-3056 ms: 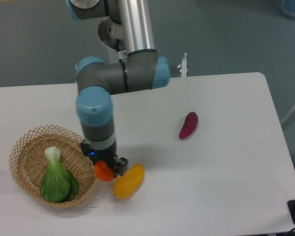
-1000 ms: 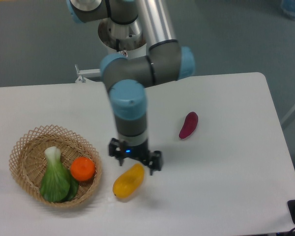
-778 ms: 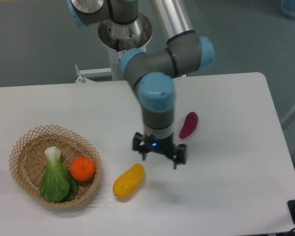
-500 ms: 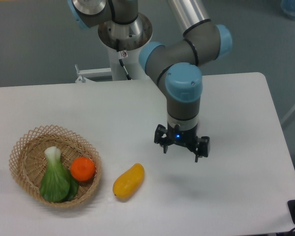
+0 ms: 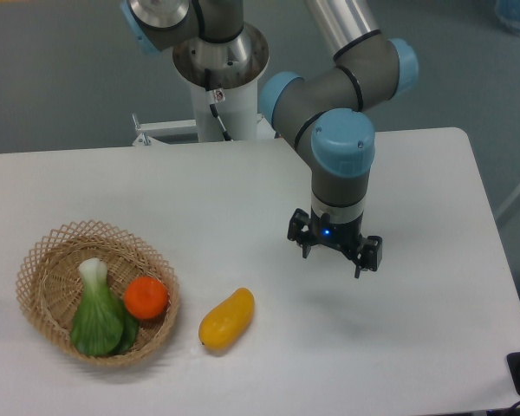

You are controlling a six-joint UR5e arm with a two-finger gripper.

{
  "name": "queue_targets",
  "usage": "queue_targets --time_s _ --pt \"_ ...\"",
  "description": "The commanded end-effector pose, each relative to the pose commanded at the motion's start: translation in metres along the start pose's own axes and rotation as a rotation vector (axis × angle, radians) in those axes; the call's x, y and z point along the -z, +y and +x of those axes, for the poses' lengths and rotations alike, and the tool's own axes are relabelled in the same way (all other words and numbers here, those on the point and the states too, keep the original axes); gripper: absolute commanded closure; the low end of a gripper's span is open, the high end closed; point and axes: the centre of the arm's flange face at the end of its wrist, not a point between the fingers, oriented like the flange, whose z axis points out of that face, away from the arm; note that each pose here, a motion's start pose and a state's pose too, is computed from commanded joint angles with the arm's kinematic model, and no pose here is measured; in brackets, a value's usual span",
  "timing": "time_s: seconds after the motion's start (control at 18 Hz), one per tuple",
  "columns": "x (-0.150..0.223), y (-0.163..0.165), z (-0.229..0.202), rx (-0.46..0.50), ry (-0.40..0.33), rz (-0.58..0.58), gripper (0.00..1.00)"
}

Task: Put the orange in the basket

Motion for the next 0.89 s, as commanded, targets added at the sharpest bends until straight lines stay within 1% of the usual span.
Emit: queue_targets --time_s 0.17,0.89 --pt "-0.0008 0.0030 -0.0010 -0.002 -0.013 -0.028 0.00" --pt "0.0000 0.0004 -0.0001 -0.003 -0.019 -0.015 0.00"
